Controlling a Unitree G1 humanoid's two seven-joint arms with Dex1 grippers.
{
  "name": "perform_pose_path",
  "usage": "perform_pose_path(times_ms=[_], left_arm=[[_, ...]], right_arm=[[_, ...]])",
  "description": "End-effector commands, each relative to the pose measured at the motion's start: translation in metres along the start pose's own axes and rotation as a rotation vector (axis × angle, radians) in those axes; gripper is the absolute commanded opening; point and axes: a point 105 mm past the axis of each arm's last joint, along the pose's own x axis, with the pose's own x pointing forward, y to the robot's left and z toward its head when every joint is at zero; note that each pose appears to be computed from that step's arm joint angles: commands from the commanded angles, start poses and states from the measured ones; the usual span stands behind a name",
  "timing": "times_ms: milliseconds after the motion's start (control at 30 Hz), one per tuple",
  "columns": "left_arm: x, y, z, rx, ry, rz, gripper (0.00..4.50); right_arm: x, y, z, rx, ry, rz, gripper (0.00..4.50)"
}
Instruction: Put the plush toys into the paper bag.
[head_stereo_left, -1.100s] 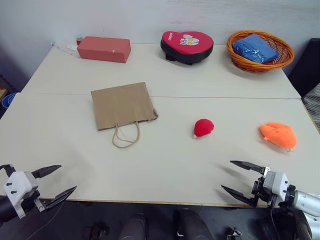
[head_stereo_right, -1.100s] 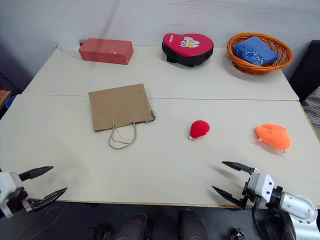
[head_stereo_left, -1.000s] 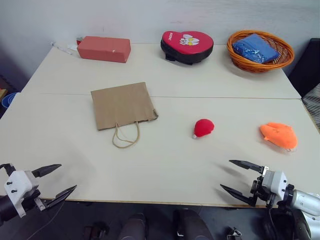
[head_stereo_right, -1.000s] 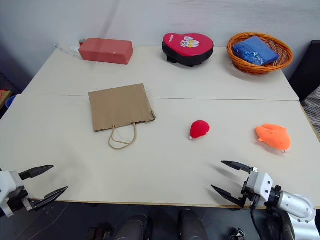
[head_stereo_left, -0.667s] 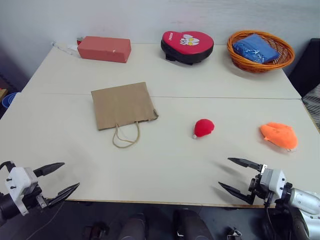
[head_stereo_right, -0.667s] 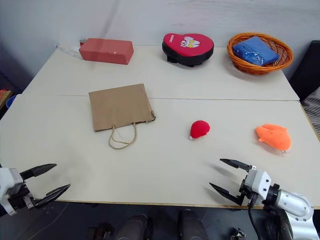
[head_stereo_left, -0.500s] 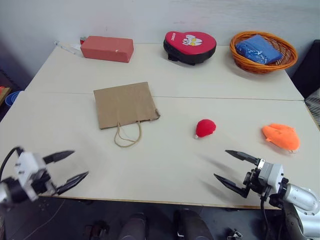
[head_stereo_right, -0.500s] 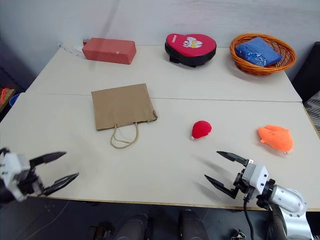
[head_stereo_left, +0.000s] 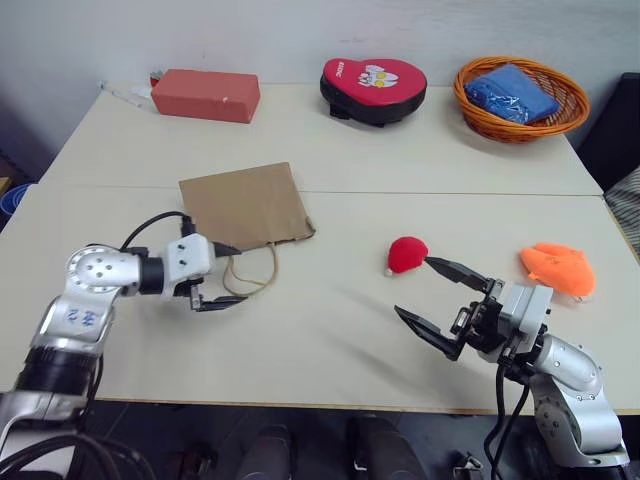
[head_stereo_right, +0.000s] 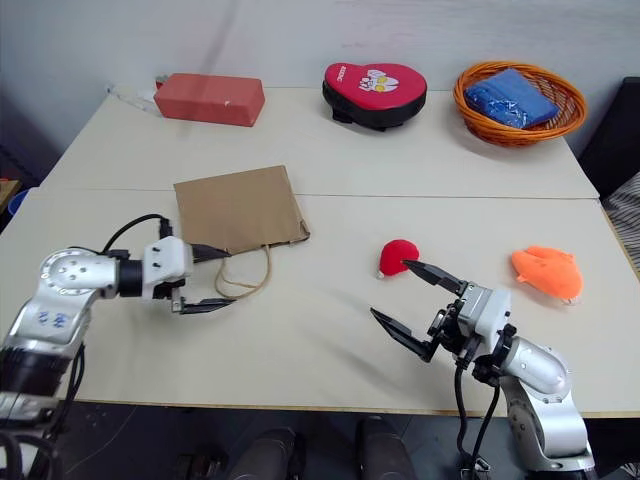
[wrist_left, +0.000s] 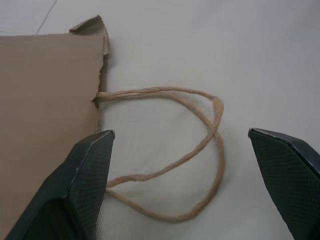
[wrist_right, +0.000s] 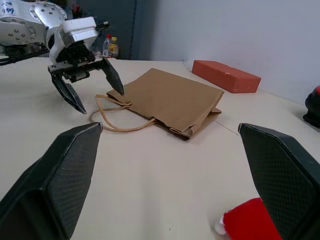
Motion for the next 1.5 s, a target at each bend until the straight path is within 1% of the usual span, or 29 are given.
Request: perform_pose_path(times_ms=[33, 100, 167, 300, 400, 467, 500, 533, 567, 600, 700, 767, 833, 933, 967, 1067, 1133, 1233, 1333, 1400, 1500], left_arm=[[0.001, 0.008, 0.005, 0.061, -0.022, -0.01, 4.31], [0.002, 0.011, 0.002, 0.086, -0.013, -0.019, 3.99], [0.003, 0.013, -0.002, 0.116, 0.004, -0.028, 3.33], [0.008, 0.018, 0.004, 0.13, -0.04, -0.035, 2.07], [0.012, 0.022, 0.02, 0.115, -0.126, -0.051, 1.13], [0.014, 0.022, 0.039, 0.079, -0.235, -0.071, 0.52], [0.015, 0.019, 0.054, 0.06, -0.309, -0.111, 0.17], [0.017, 0.015, 0.069, 0.045, -0.371, -0.158, 0.07], [0.018, 0.012, 0.084, 0.032, -0.431, -0.195, 0.07], [0.018, 0.009, 0.094, 0.022, -0.469, -0.22, 0.07], [0.017, 0.009, 0.128, -0.028, -0.607, -0.234, 0.0], [0.014, 0.005, 0.141, -0.06, -0.652, -0.262, 0.0], [0.011, 0.0, 0.15, -0.104, -0.679, -0.293, 0.0], [0.006, -0.006, 0.16, -0.145, -0.701, -0.303, 0.0], [0.005, -0.005, 0.163, -0.151, -0.717, -0.284, 0.0], [0.003, -0.008, 0.171, -0.183, -0.753, -0.271, 0.0], [0.006, -0.013, 0.172, -0.195, -0.749, -0.264, 0.0], [0.009, -0.016, 0.173, -0.21, -0.753, -0.239, 0.0], [0.009, -0.018, 0.174, -0.222, -0.759, -0.234, 0.0], [0.011, -0.021, 0.172, -0.232, -0.753, -0.235, 0.0], [0.011, -0.018, 0.173, -0.247, -0.755, -0.214, 0.0]], right_arm=[[0.0, 0.002, 0.005, -0.041, -0.012, -0.018, 4.49], [-0.002, 0.002, 0.002, -0.046, 0.0, -0.031, 4.5], [-0.003, 0.002, 0.001, -0.054, 0.005, -0.042, 4.5], [-0.005, -0.001, -0.003, -0.093, 0.029, -0.059, 4.5], [-0.008, -0.003, -0.009, -0.096, 0.056, -0.059, 4.5], [-0.01, -0.001, -0.013, -0.087, 0.074, -0.043, 4.5], [-0.012, -0.001, -0.013, -0.082, 0.074, -0.043, 4.5], [-0.013, -0.001, -0.012, -0.069, 0.071, -0.037, 4.5], [-0.012, 0.002, -0.009, -0.053, 0.065, -0.02, 4.5], [-0.011, 0.004, -0.007, -0.042, 0.062, -0.006, 4.5], [0.001, 0.013, 0.002, 0.03, 0.03, 0.047, 3.89], [0.012, 0.016, 0.005, 0.05, 0.023, 0.067, 3.25], [0.023, 0.018, 0.003, 0.036, 0.049, 0.091, 2.49], [0.039, 0.014, -0.004, 0.013, 0.099, 0.096, 1.47], [0.045, 0.011, -0.008, 0.002, 0.12, 0.092, 1.03], [0.064, 0.004, -0.021, -0.014, 0.177, 0.085, 0.03], [0.079, -0.001, -0.03, -0.011, 0.203, 0.07, 0.03], [0.092, 0.0, -0.042, -0.013, 0.241, 0.088, 0.03], [0.104, 0.002, -0.045, -0.023, 0.239, 0.093, 0.03], [0.11, 0.005, -0.048, -0.011, 0.242, 0.1, 0.03], [0.111, 0.007, -0.064, -0.003, 0.304, 0.091, 0.03]])
